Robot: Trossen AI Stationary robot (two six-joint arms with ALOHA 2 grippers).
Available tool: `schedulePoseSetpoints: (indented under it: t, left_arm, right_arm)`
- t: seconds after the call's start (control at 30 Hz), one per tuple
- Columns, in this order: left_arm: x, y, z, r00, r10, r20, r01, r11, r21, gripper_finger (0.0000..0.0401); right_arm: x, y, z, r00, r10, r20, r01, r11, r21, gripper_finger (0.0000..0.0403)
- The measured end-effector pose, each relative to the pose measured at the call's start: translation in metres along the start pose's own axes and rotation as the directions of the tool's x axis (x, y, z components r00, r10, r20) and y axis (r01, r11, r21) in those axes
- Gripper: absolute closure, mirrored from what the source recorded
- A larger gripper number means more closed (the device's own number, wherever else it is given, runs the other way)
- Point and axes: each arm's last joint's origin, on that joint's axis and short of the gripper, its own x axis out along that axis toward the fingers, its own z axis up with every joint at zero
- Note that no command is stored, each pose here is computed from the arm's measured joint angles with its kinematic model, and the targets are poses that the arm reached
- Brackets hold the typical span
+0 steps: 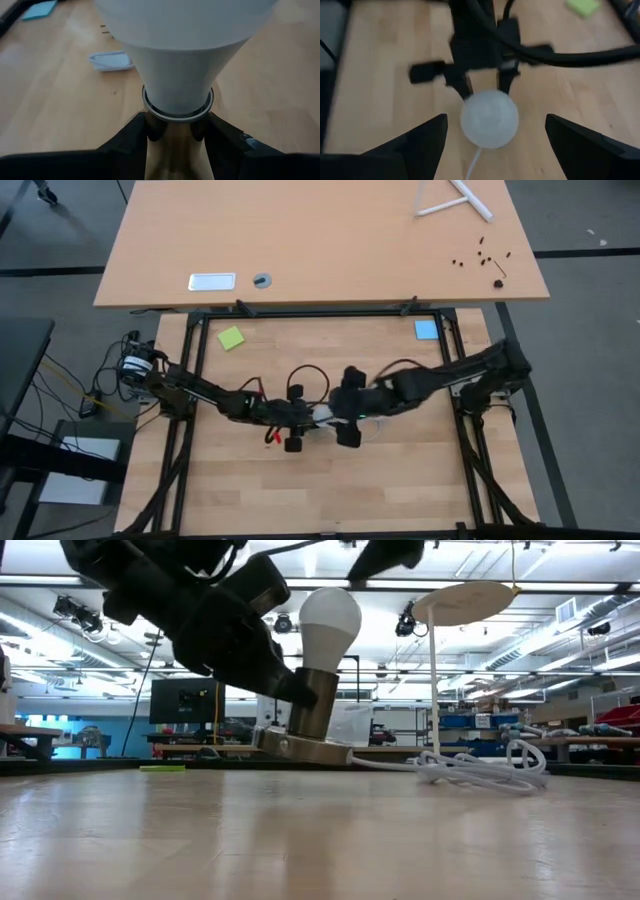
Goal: Screw lightbulb
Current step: Remove the lightbulb from the lamp
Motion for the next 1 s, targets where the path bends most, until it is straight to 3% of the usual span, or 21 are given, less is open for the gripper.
schedulePoseSetpoints:
  t: [0.1, 0.3, 0.57, 0.83, 1.0]
  left_arm:
    - [0.0, 0.0, 0.004, 1.0, 0.017, -0.005, -0.017, 1.0, 0.013, 0.0251]
    - [0.0, 0.001, 0.009, 0.998, 0.053, -0.022, -0.052, 0.998, 0.023, 0.0251]
    - [0.0, 0.001, 0.01, 0.999, 0.049, -0.019, -0.049, 0.999, 0.01, 0.0251]
    - [0.0, 0.001, 0.012, 0.999, 0.035, 0.001, -0.035, 0.999, -0.009, 0.0251]
    - [0.0, 0.0, 0.014, 1.0, 0.021, 0.012, -0.021, 1.0, -0.012, 0.0251]
  right_arm:
    - [0.015, 0.001, 0.009, 0.994, -0.017, -0.111, 0.013, 0.999, -0.036, 0.006]
    - [0.037, 0.009, 0.02, 0.977, -0.03, -0.211, 0.011, 0.995, -0.095, 0.0057]
    - [0.057, 0.01, 0.02, 0.961, -0.027, -0.276, -0.006, 0.993, -0.118, 0.0057]
    - [0.059, 0.006, 0.022, 0.96, -0.025, -0.278, -0.005, 0.994, -0.107, 0.0059]
    - [0.064, 0.007, 0.019, 0.954, -0.026, -0.299, -0.01, 0.993, -0.118, 0.0089]
